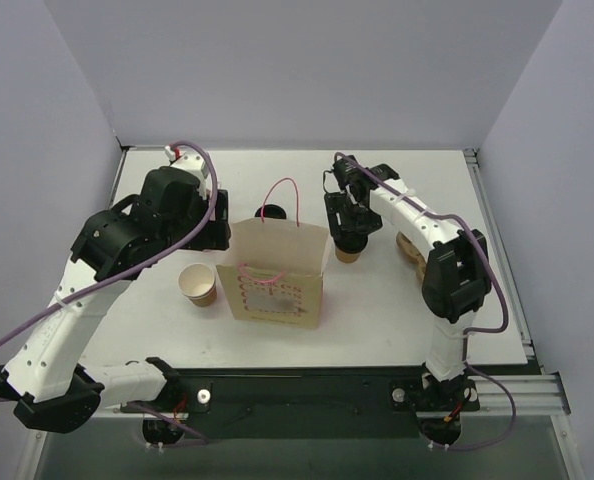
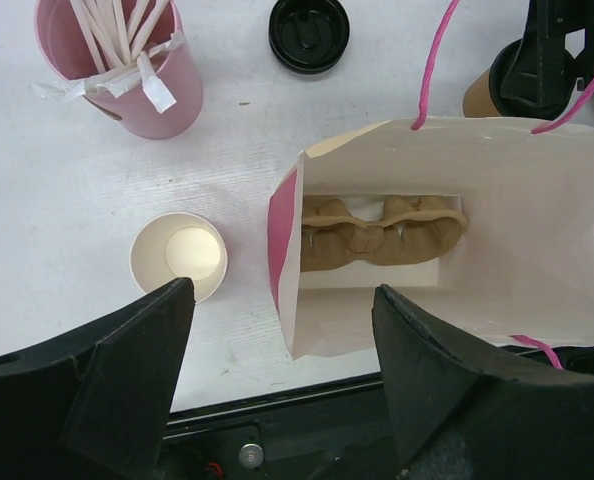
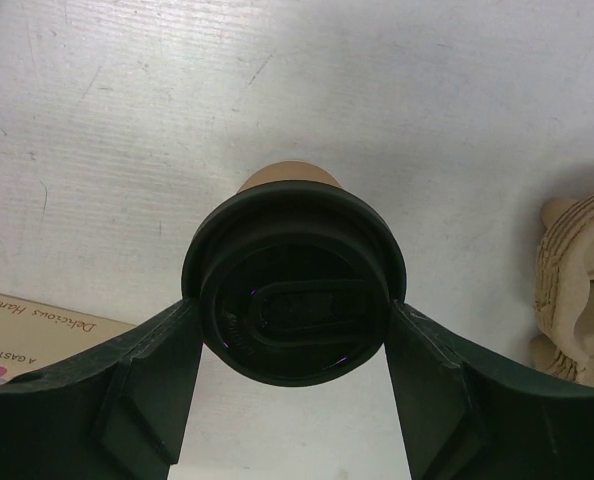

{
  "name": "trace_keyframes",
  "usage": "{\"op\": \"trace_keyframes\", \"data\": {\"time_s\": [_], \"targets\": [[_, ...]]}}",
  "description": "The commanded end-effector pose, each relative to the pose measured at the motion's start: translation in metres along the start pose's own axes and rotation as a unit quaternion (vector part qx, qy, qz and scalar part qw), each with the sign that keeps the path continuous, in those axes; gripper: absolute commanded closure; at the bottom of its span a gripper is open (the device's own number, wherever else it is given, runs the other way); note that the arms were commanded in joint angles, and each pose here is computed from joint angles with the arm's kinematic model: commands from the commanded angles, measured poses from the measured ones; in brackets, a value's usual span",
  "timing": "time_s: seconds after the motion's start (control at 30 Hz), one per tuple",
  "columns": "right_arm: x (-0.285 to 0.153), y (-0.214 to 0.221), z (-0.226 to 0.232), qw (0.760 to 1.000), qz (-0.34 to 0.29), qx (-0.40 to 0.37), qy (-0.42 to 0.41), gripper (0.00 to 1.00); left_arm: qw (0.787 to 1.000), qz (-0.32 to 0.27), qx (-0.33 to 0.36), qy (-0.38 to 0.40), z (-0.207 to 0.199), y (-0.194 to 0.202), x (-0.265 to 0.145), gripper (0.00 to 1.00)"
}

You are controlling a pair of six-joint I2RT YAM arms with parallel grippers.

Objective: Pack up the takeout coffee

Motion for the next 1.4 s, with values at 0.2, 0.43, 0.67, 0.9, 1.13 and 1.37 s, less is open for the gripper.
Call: {"op": "trace_keyframes", "data": {"time_s": [0.2, 0.43, 0.67, 0.9, 1.13, 1.37], "targets": [[-0.02, 0.016, -0.033, 0.998, 0.018, 0.001, 0.054, 0.44, 0.999, 0.006, -0.024, 0.041, -0.021, -0.006, 0.01, 0.26], [-0.089, -0.012, -0.041, 0.997, -0.067, 0.035, 0.035, 0.46, 0.997, 0.072, -0.032, -0.011, -0.008, 0.021, 0.035, 0.34], [-0.164, -0.016, -0.039, 0.988, -0.145, 0.058, -0.005, 0.46, 0.997, 0.079, -0.02, -0.008, 0.004, 0.033, 0.046, 0.39], [-0.243, -0.018, -0.034, 0.973, -0.227, 0.028, -0.032, 0.46, 0.998, 0.043, -0.029, 0.035, -0.003, 0.019, 0.061, 0.54], [-0.309, -0.02, -0.013, 0.946, -0.304, -0.011, -0.108, 0.47, 0.998, 0.028, -0.019, 0.054, -0.011, 0.009, 0.072, 0.57], [-0.348, -0.011, 0.027, 0.913, -0.348, -0.058, -0.205, 0.48, 0.997, 0.03, -0.018, 0.066, -0.016, 0.007, 0.072, 0.66]]}}
Point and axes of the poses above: each gripper's point midway between its finger pads, its own x axis out along the fingers, its own z axis along the line the jaws close on, y = z × x, the point moved 1 cm from there along -x, back along the fingers, and after that the axes turned 6 degrees about x, right-handed, at the moved point
